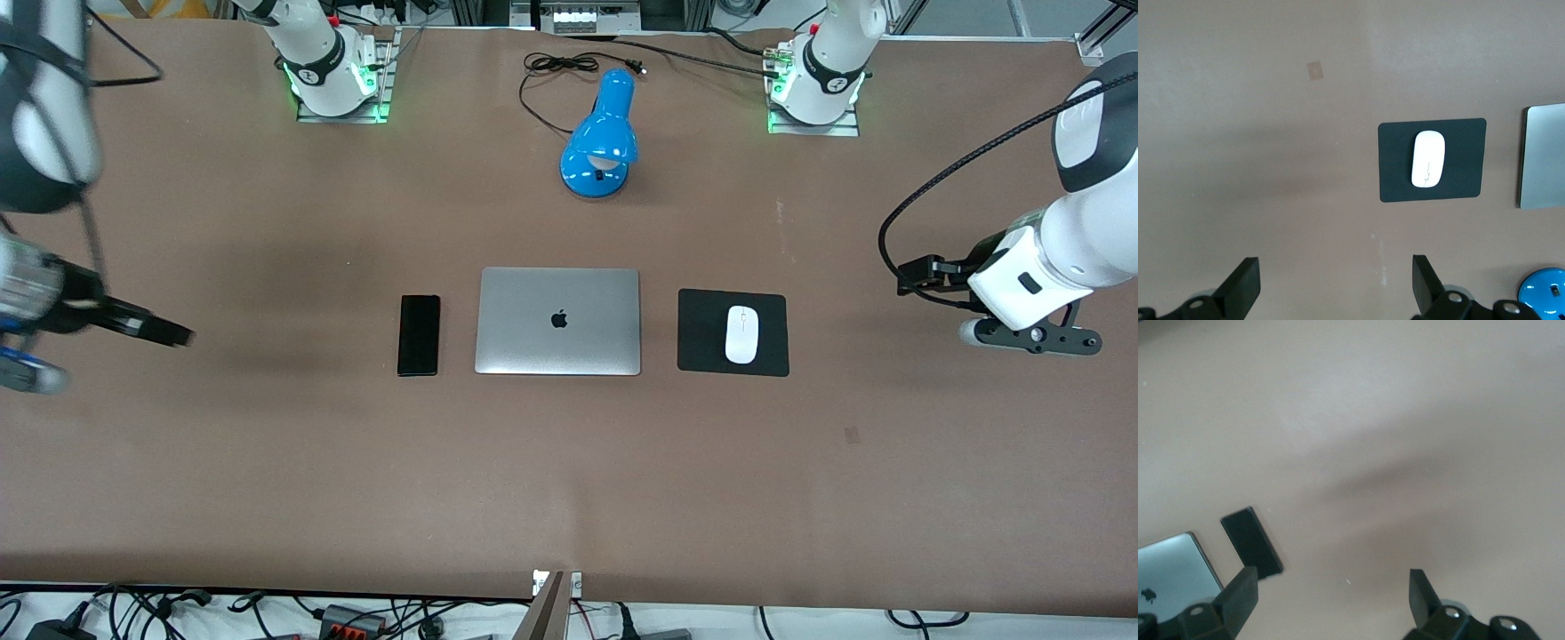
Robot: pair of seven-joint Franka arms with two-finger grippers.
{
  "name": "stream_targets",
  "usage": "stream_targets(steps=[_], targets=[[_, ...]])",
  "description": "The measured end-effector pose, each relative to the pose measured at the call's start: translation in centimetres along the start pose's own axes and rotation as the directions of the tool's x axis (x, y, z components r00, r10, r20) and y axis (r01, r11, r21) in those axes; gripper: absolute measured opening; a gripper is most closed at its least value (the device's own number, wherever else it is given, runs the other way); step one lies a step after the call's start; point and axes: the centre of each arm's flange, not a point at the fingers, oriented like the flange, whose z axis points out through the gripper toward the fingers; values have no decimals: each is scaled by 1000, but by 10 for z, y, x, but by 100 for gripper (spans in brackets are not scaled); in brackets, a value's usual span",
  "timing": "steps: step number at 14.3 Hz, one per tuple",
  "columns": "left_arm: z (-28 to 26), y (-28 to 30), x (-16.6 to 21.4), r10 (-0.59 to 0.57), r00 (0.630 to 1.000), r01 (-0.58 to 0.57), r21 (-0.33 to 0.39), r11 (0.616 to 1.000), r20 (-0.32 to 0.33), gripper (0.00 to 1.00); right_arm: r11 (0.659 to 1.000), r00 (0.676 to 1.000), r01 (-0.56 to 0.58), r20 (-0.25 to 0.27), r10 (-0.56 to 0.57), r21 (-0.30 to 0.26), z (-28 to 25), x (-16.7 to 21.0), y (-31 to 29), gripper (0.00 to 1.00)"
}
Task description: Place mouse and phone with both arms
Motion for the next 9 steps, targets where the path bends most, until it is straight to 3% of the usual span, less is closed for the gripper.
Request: stream_targets(steps=[3, 7, 9], targets=[[0, 0, -1, 0, 1000, 0, 0, 1000, 5, 100, 1000, 1000, -15, 23, 15, -3, -38, -21, 20, 100], [-10, -14, -1, -22, 1000, 22, -4, 1000, -18, 100, 999, 999, -40, 37, 40, -9, -42, -23, 36, 100], [-22, -25, -1, -40, 998, 39, -7, 999, -44, 100, 999, 999, -40, 6, 40, -18, -44, -19, 39, 100]])
